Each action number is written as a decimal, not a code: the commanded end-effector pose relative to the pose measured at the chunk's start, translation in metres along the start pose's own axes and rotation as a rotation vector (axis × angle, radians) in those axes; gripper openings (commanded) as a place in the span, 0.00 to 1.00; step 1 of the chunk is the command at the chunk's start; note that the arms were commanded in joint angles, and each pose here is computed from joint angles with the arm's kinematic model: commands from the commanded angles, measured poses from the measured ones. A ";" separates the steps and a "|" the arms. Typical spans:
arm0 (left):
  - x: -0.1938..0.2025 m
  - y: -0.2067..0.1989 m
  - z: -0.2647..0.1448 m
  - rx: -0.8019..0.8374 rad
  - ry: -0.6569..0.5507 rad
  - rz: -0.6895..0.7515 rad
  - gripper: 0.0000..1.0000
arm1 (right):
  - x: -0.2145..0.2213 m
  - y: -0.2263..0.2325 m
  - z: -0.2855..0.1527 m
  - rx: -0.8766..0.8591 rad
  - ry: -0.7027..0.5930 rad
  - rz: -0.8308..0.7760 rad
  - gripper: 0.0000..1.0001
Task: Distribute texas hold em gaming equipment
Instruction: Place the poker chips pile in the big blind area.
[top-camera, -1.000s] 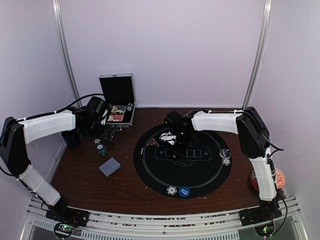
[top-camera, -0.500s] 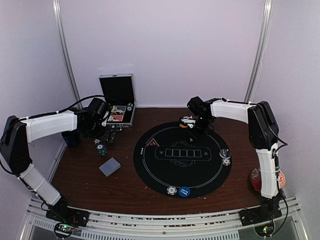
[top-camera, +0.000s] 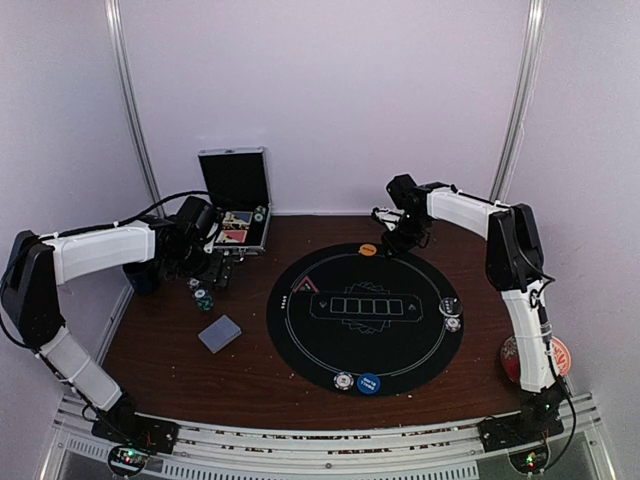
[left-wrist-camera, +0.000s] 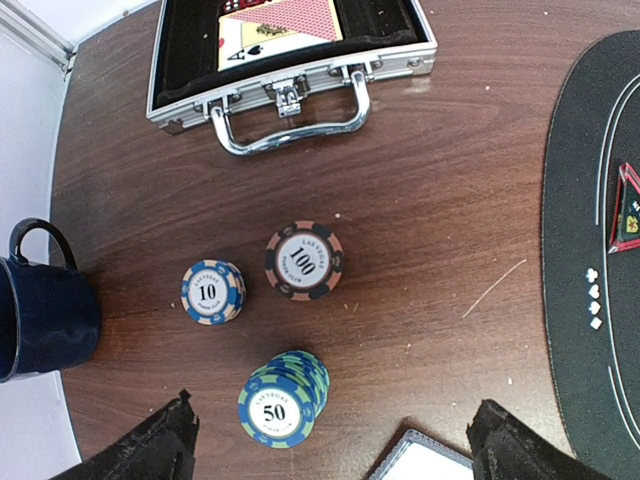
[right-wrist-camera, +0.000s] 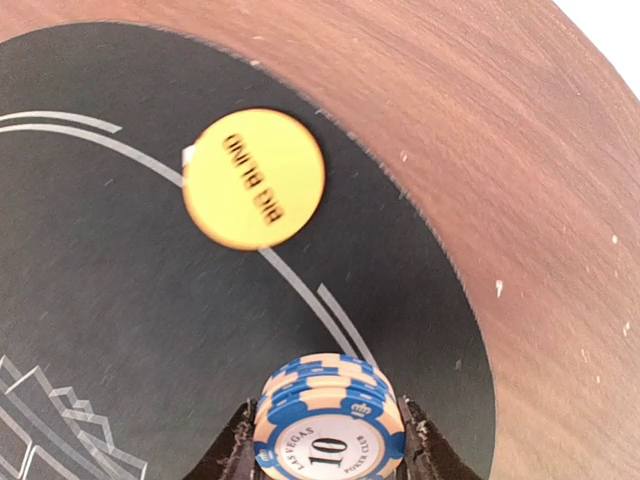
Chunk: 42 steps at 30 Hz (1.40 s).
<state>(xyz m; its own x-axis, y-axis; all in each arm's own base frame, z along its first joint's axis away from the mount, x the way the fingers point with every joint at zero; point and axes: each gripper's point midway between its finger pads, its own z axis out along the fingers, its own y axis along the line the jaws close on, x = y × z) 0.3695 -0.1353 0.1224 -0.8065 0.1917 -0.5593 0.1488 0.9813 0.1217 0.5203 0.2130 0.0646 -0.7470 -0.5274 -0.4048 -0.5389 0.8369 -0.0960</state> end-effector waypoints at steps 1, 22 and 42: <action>-0.001 -0.001 0.005 0.004 -0.006 -0.008 0.98 | -0.011 -0.017 0.009 0.039 -0.018 0.030 0.20; 0.004 -0.004 0.013 0.006 0.016 -0.001 0.98 | -0.035 -0.019 0.033 0.017 -0.095 0.031 0.20; 0.006 -0.004 0.016 0.000 0.027 0.004 0.98 | -0.030 -0.016 0.054 0.028 -0.072 -0.001 0.25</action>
<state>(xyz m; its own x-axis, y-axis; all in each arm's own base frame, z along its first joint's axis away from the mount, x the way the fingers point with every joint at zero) 0.3691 -0.1356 0.1075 -0.8262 0.2015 -0.5261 0.1550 0.9791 0.1316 0.5674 0.2211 0.0345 -0.7236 -0.5076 -0.4677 -0.5241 0.8450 -0.1062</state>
